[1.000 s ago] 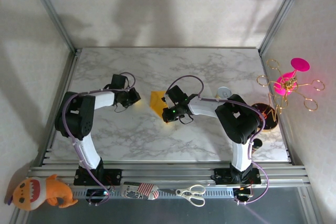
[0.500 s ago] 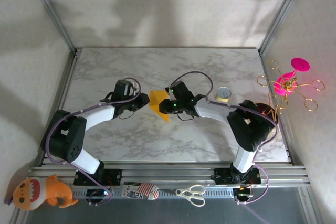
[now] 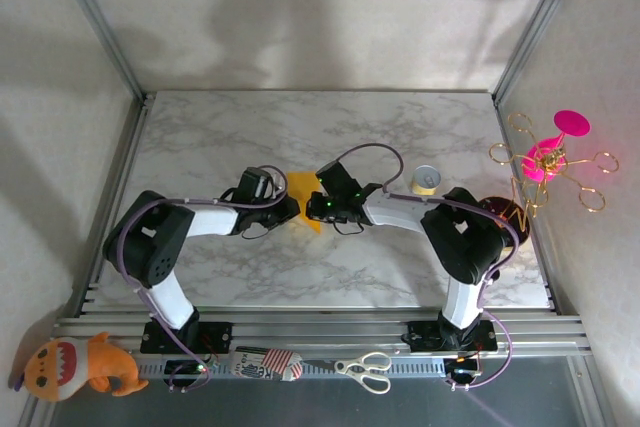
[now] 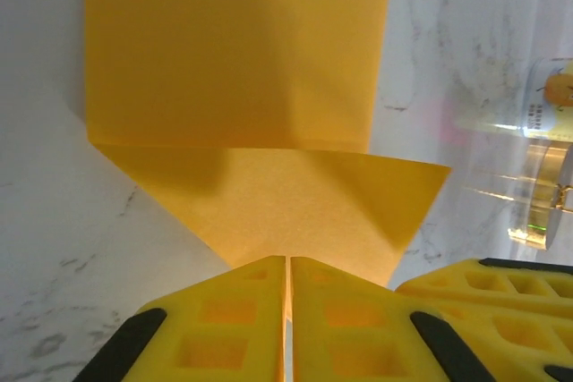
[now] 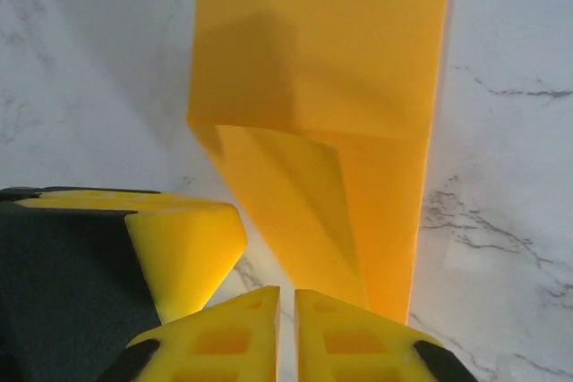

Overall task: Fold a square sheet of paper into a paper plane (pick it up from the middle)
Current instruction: Fourth fold the wing at the center of the table.

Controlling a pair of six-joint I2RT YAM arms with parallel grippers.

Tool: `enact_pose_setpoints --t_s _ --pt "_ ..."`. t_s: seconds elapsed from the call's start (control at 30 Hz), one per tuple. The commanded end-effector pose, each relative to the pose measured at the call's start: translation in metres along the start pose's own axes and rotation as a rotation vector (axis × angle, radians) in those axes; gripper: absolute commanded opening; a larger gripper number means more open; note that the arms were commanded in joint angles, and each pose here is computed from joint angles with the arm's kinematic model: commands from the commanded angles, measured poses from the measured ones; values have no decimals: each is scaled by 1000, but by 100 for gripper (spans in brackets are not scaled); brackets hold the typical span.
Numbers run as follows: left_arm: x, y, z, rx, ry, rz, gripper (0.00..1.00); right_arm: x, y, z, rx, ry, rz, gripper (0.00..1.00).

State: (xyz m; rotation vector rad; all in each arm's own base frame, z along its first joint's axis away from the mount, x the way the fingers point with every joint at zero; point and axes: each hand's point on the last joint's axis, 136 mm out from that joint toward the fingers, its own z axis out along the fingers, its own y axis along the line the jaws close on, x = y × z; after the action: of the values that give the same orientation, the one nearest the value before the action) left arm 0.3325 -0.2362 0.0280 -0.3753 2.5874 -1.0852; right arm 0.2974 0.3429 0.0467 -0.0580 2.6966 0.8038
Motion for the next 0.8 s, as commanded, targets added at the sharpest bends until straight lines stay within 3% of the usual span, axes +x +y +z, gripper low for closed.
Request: enact_pose_setpoints --t_s 0.0,0.27,0.47,0.6,0.77 --pt "-9 -12 8 18 -5 21 9 0 -3 10 47 13 25 12" --pt "-11 6 20 -80 23 45 9 15 -29 21 159 84 25 10" --pt "-9 37 26 -226 71 98 9 28 -49 26 238 144 24 10" --pt "-17 65 20 -315 65 104 9 42 -71 24 310 178 18 10" --pt "-43 92 -1 -325 12 35 11 55 -98 15 364 203 -10 10"
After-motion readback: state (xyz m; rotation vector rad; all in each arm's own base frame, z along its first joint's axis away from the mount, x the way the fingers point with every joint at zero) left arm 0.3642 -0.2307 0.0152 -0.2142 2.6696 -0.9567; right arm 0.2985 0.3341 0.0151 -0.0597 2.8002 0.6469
